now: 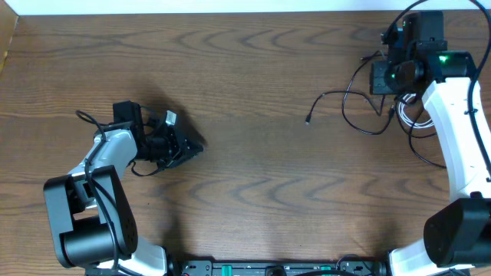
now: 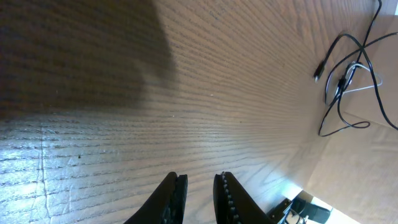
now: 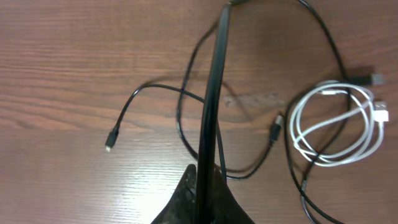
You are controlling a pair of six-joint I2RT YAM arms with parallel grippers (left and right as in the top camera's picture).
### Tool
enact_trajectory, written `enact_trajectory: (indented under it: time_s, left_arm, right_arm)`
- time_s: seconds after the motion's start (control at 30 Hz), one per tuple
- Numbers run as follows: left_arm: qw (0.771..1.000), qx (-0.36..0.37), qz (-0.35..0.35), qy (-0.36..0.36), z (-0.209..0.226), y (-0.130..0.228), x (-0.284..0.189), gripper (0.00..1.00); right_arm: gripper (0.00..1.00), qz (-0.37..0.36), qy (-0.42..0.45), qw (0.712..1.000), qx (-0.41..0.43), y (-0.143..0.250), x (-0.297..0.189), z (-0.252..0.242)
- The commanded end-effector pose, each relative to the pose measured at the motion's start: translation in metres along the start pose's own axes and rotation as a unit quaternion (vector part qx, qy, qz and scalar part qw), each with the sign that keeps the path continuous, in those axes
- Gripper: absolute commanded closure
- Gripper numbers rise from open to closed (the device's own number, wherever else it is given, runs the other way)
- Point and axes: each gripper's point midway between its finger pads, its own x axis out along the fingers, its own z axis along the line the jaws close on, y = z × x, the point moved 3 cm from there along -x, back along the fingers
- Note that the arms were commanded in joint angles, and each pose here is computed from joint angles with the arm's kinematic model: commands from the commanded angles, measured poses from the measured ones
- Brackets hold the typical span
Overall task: Untangle cables
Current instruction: 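Pull the black cable up-right with the right gripper to the right side, then release the black cable on the right pile and open the left gripper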
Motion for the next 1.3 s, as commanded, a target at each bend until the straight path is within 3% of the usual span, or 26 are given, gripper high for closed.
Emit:
enact_trajectory:
  time_s: [0.0, 0.13, 0.2, 0.33, 0.4, 0.53, 0.63, 0.8, 0.87, 0.93, 1.03, 1.07, 1.27]
  left_arm:
    - [1.0, 0.0, 0.0, -0.004, -0.001, -0.003, 0.001, 0.79]
    - [1.0, 0.0, 0.0, -0.004, -0.001, -0.003, 0.001, 0.79]
    - [1.0, 0.001, 0.0, -0.004, -0.001, -0.003, 0.001, 0.79]
    - [1.0, -0.003, -0.003, -0.017, 0.003, -0.004, 0.0, 0.78]
    - [0.999, -0.013, -0.006, -0.029, 0.006, -0.004, 0.0, 0.78]
    - [0.999, -0.02, -0.008, -0.046, 0.009, -0.004, 0.001, 0.78]
    - [0.999, -0.013, -0.001, -0.046, 0.006, -0.002, 0.005, 0.78]
    - [0.994, -0.017, 0.004, -0.112, 0.012, 0.005, 0.015, 0.78]
    - [0.988, -0.019, 0.004, -0.153, 0.017, 0.008, 0.019, 0.78]
    - [0.981, -0.015, 0.001, -0.192, 0.021, 0.01, 0.023, 0.78]
    - [0.969, -0.017, -0.013, -0.247, 0.026, 0.012, 0.027, 0.78]
    - [0.964, -0.018, -0.018, -0.263, 0.027, 0.013, 0.028, 0.78]
    - [0.956, 0.01, -0.03, -0.291, 0.019, 0.015, 0.039, 0.78]
  right_arm:
    - [0.68, -0.003, 0.021, 1.0, 0.005, -0.003, 0.0, -0.012]
    - [0.32, -0.003, 0.023, 1.0, 0.008, -0.004, 0.001, -0.015]
    - [0.19, -0.003, 0.028, 1.0, 0.008, -0.004, 0.001, -0.016]
    - [0.05, -0.007, 0.062, 0.998, 0.008, -0.006, 0.002, -0.026]
    - [0.04, -0.008, 0.046, 0.999, 0.013, -0.006, 0.004, -0.021]
    - [0.14, 0.007, -0.062, 0.998, 0.011, -0.002, 0.013, 0.012]
    - [0.16, 0.03, -0.137, 0.99, 0.009, 0.007, 0.025, 0.036]
    - [0.21, 0.085, -0.163, 0.983, 0.0, 0.028, 0.052, 0.058]
    - [0.32, 0.103, -0.168, 0.98, -0.007, 0.035, 0.059, 0.067]
    - [0.5, 0.12, -0.171, 0.978, -0.018, 0.042, 0.067, 0.078]
    - [0.94, 0.136, -0.178, 0.974, -0.036, 0.05, 0.075, 0.095]
    - [0.99, 0.14, -0.18, 0.973, -0.043, 0.053, 0.079, 0.101]
    - [0.99, 0.15, -0.192, 0.966, -0.085, 0.065, 0.109, 0.139]
